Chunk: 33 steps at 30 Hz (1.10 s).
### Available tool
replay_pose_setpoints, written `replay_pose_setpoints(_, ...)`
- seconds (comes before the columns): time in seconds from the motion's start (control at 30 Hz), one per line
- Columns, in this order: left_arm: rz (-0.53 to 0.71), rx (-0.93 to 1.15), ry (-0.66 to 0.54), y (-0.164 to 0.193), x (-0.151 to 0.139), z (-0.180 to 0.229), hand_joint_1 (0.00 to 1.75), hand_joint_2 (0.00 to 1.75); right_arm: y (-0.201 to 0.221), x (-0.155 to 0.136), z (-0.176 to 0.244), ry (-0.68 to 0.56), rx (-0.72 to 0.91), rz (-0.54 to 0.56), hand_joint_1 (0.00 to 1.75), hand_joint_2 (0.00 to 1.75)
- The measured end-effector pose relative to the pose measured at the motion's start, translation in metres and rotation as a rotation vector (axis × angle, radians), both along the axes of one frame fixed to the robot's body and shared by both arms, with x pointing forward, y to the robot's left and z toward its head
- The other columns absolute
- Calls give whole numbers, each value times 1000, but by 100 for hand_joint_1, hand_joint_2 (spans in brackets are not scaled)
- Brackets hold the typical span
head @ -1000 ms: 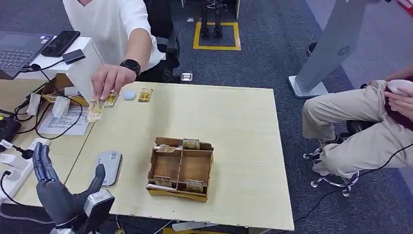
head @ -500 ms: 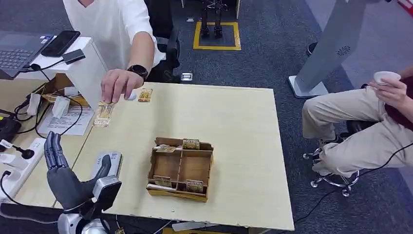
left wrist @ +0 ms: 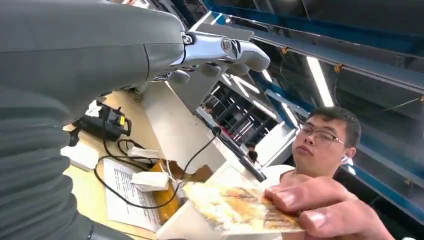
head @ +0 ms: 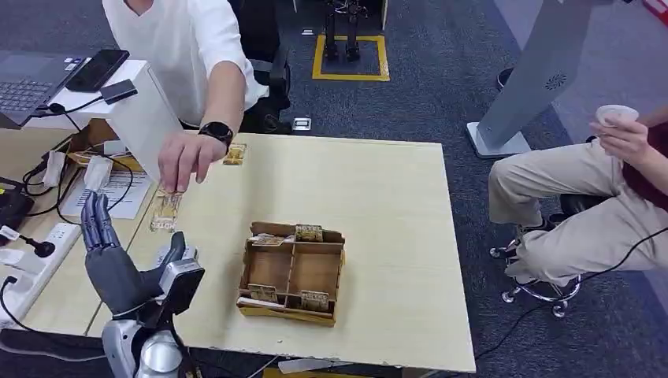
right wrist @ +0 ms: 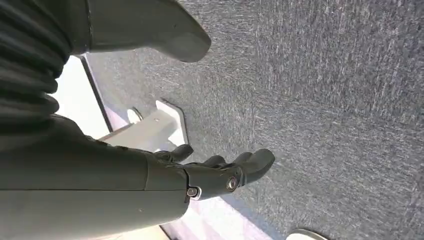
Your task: Pass the card to the sensor for recognition and then transmit it.
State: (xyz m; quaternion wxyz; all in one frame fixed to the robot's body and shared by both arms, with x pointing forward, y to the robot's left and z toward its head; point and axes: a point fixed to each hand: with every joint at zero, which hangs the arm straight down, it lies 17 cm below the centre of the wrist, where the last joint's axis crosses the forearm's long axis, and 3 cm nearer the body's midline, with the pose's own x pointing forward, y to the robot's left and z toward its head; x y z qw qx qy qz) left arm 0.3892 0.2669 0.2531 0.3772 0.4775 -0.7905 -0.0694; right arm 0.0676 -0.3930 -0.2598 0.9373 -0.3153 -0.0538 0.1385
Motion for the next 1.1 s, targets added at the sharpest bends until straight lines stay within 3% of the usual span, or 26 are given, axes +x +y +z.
replay_pose_setpoints(0.13,-2,4,-1,-1,2,1,2,175,0,-1,0,7,-1,4,0,175)
replay_pose_setpoints(0.17,-2,9,-2,-2,3,2,175,175,0,-1,0,9,-1,7,0,175)
replay_pose_setpoints(1.1,-23,17,-6,-7,7,-1,175,175,1,-1,-1,24,-2,34,0,175)
